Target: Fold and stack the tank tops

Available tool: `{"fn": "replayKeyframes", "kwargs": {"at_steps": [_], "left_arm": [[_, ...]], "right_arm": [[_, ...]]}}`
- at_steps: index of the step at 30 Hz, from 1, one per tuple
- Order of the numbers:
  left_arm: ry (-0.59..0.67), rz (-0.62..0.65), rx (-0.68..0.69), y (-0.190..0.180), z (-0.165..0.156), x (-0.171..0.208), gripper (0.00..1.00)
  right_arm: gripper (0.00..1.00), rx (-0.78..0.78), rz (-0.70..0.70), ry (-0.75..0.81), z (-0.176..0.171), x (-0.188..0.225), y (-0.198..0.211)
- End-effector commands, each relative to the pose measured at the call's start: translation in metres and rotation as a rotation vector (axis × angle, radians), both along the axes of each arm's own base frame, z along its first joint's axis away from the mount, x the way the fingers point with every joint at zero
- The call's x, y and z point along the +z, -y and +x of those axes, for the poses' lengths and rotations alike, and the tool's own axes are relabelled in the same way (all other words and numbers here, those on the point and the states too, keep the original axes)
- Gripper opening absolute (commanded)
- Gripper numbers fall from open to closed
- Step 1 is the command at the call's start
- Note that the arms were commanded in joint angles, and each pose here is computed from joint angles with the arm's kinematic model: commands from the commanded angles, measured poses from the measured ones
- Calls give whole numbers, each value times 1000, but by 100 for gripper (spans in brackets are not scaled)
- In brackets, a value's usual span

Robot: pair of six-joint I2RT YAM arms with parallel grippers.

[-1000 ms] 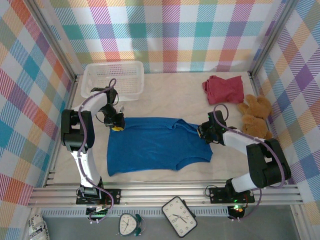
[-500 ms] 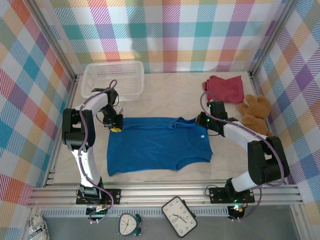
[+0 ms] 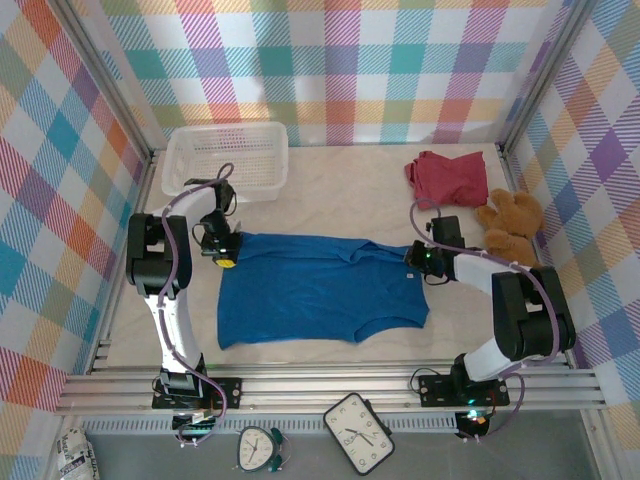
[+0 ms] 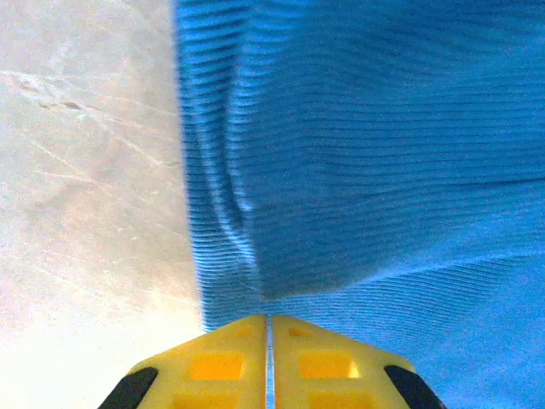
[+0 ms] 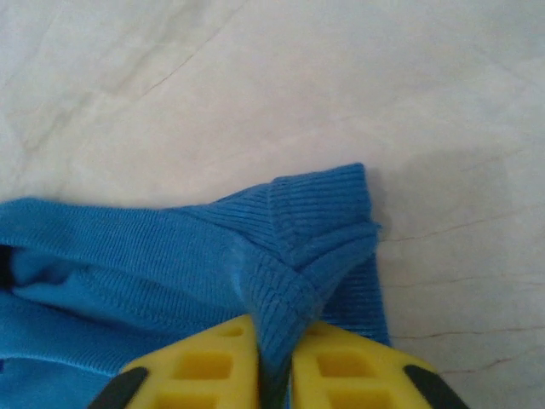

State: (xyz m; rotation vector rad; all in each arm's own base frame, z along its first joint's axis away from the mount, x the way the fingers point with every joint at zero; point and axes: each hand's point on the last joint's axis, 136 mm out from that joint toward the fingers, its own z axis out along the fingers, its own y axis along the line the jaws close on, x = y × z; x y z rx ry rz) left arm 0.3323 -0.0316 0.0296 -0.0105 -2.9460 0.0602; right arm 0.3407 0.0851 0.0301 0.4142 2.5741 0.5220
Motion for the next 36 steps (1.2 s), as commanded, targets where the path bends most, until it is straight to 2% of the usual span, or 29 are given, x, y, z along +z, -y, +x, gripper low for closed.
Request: {"fn": "replayKeyframes", "kwargs": {"at_steps": [1,6,9,12,15,18,20,23,28,30,34,36], "left_arm": [[-47,38,3,-12,-8,-2,10],[-42,32,3,-12,-6,1,9],[-21,21,10,-10,-5,11,9],[18,26,16,-11,-4,26,9],[59,10,33,-8,-3,46,12],[120,-67,57,7,2,66,13],[145,-123,59,23,5,73,17],[154,-196,62,46,8,70,18],[133,-248,98,71,-3,48,23],[124,-247,112,75,-14,40,28],[113,-213,171,68,-40,32,33],[117,-151,211,55,-55,31,36]], "right_arm": [[25,-82,44,-70,-6,-13,7],[36,-95,106,-67,-3,-7,4],[38,-87,100,-46,-6,2,5],[44,-78,67,-4,-11,24,10],[56,-49,65,58,-15,55,10],[61,-7,154,121,-15,80,-5],[61,46,233,156,-12,93,-22],[59,174,269,208,-7,103,-51],[65,477,261,267,-20,106,-108],[65,604,268,285,-33,107,-130],[64,851,190,276,-67,99,-161],[62,978,137,273,-85,94,-170]]}}
